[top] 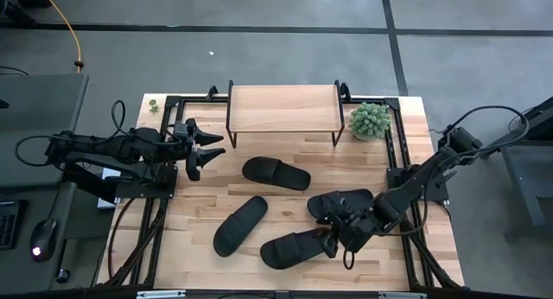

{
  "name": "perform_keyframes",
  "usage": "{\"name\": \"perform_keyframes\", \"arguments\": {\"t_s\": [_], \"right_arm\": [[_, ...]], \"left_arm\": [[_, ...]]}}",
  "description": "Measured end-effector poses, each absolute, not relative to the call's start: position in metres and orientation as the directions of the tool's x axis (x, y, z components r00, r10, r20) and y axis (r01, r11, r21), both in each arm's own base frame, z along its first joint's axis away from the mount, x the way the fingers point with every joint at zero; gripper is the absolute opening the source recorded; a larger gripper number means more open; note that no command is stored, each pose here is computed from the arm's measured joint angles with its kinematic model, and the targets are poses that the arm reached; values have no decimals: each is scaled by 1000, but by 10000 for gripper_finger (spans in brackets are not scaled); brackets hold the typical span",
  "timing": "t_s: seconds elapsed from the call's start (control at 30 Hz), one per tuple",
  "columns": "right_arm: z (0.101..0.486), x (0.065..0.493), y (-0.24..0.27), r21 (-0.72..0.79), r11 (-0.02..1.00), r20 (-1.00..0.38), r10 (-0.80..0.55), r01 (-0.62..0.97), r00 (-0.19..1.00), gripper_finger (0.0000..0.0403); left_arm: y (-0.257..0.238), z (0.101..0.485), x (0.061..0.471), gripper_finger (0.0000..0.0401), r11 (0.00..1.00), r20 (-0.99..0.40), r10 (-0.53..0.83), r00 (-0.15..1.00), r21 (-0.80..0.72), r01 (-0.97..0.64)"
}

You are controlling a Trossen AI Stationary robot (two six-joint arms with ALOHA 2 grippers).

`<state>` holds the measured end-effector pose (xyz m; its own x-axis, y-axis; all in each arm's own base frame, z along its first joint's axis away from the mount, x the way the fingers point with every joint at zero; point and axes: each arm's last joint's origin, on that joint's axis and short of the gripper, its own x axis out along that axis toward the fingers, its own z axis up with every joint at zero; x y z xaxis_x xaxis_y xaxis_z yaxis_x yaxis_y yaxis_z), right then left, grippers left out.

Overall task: Pick and place slides into the shelf
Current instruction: Put the black slipper on the shelf

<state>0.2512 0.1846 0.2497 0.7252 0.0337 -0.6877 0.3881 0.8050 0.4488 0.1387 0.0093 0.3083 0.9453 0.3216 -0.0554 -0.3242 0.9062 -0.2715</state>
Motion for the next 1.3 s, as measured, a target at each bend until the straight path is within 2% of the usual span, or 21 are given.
{"name": "perform_keyframes", "arguments": {"t_s": [0.67, 1.3], "right_arm": [[200, 267, 217, 424, 804, -698, -3, 417, 716, 234], [162, 290, 237, 488, 799, -656, 71, 350, 752, 234]], "left_arm": [[9, 308, 139, 198, 906, -55, 319, 946, -274, -322], [9, 308, 139, 198, 907, -55, 319, 946, -274, -321]]}}
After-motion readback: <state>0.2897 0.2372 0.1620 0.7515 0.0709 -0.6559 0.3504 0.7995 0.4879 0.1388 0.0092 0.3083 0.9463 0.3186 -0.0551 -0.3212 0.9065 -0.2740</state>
